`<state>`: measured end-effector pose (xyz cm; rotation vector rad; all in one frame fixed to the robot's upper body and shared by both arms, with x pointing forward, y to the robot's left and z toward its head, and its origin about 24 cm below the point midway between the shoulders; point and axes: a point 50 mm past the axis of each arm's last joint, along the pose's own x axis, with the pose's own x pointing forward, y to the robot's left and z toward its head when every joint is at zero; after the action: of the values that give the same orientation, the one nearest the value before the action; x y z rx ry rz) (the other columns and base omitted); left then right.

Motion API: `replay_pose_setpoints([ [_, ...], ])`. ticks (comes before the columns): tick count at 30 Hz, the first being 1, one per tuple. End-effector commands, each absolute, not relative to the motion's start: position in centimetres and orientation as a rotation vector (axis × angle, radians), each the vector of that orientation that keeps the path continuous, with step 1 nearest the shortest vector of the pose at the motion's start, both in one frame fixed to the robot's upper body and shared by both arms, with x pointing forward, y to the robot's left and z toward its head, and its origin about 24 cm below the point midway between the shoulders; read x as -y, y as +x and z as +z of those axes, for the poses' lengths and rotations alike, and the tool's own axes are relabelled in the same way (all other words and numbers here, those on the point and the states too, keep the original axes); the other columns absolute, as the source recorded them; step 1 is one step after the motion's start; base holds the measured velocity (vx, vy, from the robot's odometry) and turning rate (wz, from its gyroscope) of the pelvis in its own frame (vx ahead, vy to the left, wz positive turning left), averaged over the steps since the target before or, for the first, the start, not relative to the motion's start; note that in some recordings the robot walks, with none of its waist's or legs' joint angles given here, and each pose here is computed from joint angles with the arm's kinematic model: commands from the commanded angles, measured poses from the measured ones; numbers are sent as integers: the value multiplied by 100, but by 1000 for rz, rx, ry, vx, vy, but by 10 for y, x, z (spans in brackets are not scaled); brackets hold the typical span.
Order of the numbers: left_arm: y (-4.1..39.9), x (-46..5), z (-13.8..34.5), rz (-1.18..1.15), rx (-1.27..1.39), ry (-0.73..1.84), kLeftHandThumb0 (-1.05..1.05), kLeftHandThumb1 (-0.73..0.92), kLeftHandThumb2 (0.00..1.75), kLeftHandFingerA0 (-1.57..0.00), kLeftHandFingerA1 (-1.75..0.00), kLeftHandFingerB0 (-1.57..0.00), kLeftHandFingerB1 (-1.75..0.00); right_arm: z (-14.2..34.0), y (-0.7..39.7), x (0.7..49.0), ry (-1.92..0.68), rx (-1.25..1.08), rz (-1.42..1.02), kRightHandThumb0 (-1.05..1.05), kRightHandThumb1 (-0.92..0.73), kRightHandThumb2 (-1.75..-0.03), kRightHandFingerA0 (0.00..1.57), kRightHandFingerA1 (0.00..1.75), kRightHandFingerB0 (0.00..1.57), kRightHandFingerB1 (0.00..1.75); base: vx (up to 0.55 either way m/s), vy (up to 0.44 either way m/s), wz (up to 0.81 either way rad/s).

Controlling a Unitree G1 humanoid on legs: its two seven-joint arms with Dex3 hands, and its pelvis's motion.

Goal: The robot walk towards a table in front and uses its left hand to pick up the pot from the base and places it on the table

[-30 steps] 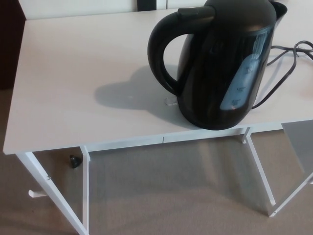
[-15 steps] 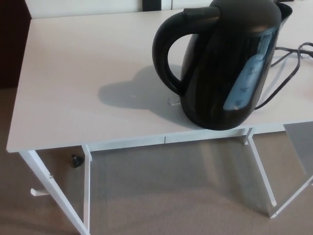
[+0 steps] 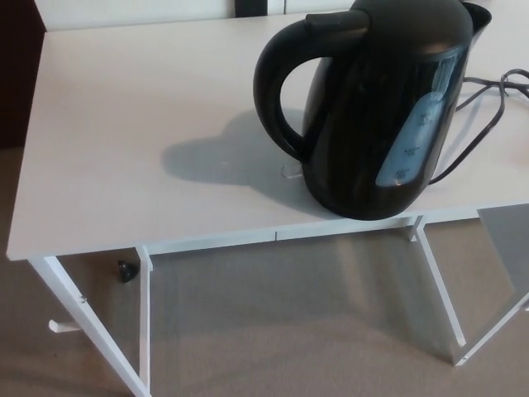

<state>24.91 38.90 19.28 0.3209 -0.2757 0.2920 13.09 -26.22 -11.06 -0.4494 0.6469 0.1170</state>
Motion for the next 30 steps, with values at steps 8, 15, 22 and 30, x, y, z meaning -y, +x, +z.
replay_pose_setpoints([
  [8, 328, -199, 208, -246, 208, 289, -22, 33, 85, 0, -48, 0, -48, -106, 137, 266, -491, -646, 128, -44, -44, -54, 72, 43, 50, 40, 0, 0, 0],
  [15, 349, -168, 197, -260, 155, 315, -52, 39, 60, -10, -35, -9, -23, -106, 137, 262, -486, -630, 140, -43, -44, -54, 72, 43, 54, 42, 0, 0, 0],
  [22, 364, -146, 186, -261, 111, 308, -58, 39, 66, -11, -38, -8, -24, -105, 142, 257, -526, -623, 146, -43, -44, -54, 74, 43, 53, 40, 0, 0, 0],
  [30, 370, -129, 180, -241, 86, 372, -32, 18, 81, 0, -48, 0, -48, -104, 143, 255, -526, -613, 163, -51, -39, -69, 66, 51, 48, 48, 0, 0, 0],
])
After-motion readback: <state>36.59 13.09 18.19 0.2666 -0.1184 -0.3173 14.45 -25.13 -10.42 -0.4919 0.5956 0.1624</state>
